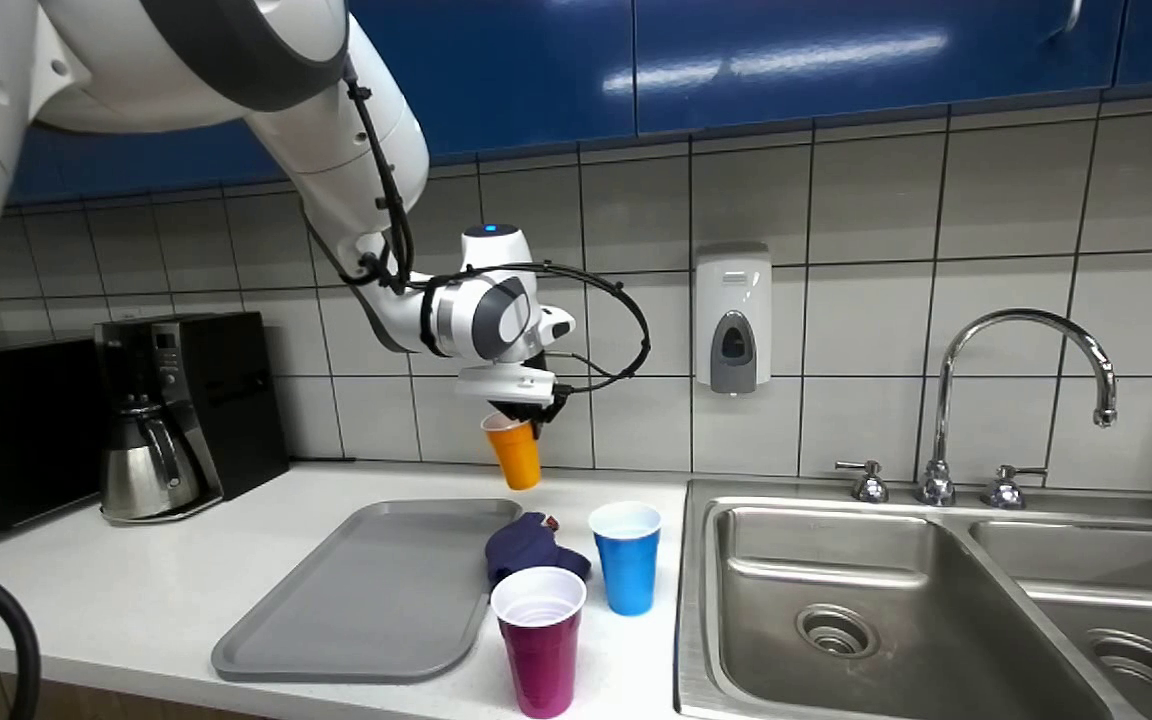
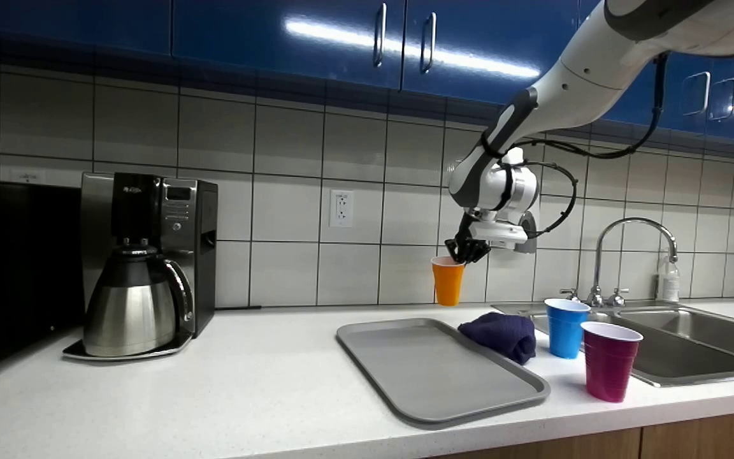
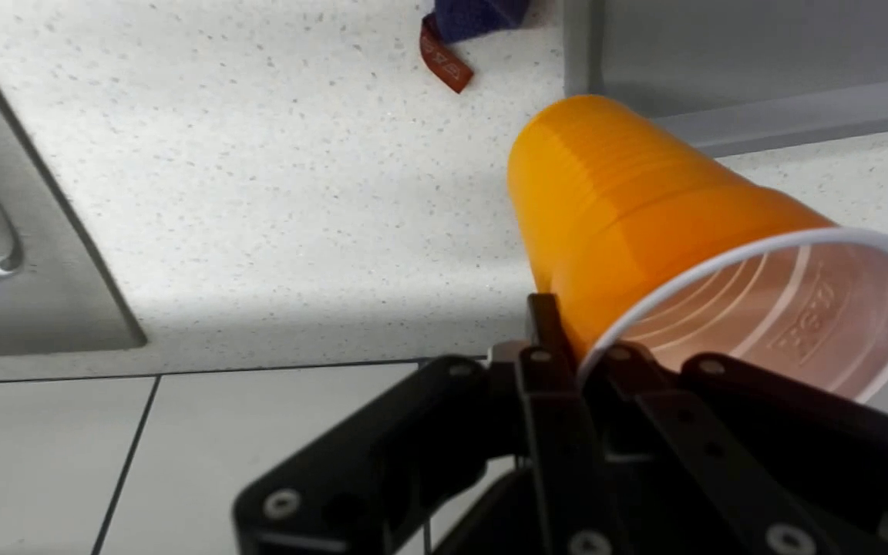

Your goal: Remove the purple, blue and orange cups from the grey tray and put them on the countertop

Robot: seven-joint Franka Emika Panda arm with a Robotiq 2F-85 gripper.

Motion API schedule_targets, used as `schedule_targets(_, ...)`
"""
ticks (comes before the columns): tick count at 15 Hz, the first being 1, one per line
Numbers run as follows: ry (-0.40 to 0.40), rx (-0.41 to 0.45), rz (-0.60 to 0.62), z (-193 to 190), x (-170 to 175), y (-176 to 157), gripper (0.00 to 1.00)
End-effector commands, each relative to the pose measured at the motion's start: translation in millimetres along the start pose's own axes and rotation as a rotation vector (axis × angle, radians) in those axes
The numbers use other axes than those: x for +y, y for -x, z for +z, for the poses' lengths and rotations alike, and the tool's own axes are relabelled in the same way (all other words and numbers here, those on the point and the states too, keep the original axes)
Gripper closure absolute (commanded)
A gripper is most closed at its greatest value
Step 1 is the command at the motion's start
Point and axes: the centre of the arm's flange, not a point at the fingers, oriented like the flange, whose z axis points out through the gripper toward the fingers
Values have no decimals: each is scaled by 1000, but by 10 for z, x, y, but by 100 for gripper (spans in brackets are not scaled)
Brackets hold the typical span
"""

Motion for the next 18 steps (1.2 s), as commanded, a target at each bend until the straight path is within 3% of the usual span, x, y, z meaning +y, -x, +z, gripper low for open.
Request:
schedule_targets(1, 17, -13, 39, -78, 220, 70, 99)
schedule_targets(18, 68, -71, 139, 306, 929, 359, 99)
